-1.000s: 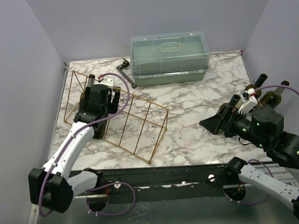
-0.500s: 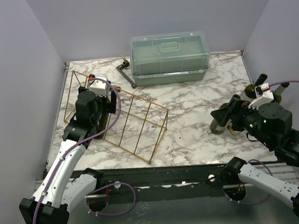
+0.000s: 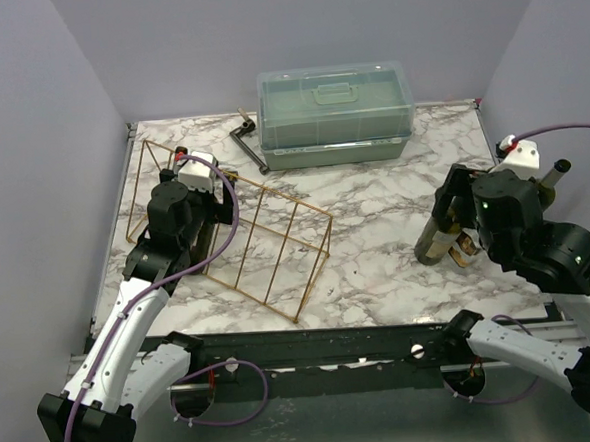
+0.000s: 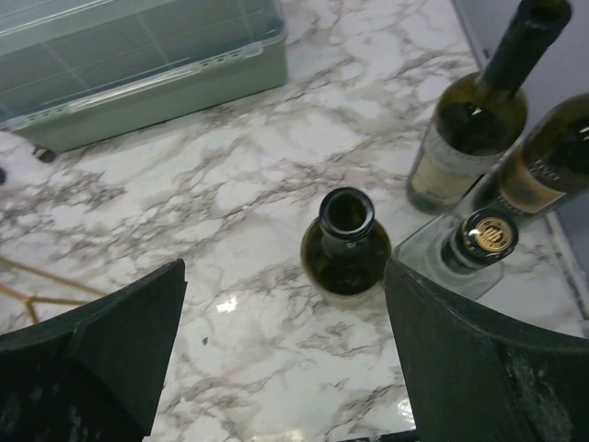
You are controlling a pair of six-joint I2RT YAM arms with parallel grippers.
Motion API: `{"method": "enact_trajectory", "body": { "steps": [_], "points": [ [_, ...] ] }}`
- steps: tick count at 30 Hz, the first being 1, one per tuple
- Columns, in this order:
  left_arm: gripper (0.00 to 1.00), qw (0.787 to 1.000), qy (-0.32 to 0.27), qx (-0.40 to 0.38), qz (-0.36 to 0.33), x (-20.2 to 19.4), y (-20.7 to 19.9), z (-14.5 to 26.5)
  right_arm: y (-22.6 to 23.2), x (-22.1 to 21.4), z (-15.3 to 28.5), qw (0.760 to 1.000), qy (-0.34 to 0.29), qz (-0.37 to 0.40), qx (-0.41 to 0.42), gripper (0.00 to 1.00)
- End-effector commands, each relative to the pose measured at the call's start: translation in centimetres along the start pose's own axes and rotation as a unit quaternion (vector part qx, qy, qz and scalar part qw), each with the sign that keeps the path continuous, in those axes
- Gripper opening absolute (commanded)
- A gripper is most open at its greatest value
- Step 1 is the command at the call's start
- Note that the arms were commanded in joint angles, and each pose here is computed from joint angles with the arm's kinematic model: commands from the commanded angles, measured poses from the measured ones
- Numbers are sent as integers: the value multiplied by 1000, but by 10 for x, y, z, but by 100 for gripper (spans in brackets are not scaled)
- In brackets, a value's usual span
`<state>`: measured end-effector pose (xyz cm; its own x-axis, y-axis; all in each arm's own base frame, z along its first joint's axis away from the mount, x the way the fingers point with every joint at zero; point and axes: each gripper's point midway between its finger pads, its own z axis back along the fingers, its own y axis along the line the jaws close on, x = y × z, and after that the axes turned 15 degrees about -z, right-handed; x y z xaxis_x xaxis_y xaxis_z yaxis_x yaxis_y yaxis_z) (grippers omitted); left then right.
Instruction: Put the wine bottle on the wine rack
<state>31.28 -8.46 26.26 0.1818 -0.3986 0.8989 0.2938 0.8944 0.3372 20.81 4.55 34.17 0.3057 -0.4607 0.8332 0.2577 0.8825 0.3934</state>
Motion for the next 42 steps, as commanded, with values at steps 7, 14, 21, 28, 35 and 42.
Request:
{"method": "enact_trajectory", "body": {
  "steps": [7,14,21,28,35,42],
  "points": [
    [99,1000,-13,-21,8,4,-9,-2,-26,3,-39,983,-79,82,-144,93],
    [99,999,-14,-28,8,5,-13,-3,-29,-18,-65,980,-67,83,-167,91],
    [99,999,-16,-32,5,5,-16,-2,-49,-27,-88,981,-50,61,-179,87],
    [99,999,-16,-35,3,4,-19,-2,-54,-38,-96,981,-55,51,-178,70],
    [99,995,-33,-91,21,12,-41,-4,-42,-45,-96,990,-40,45,-124,45],
    [99,982,-73,-164,59,31,-67,3,-27,-59,-93,997,1,47,-65,15]
  ]
}}
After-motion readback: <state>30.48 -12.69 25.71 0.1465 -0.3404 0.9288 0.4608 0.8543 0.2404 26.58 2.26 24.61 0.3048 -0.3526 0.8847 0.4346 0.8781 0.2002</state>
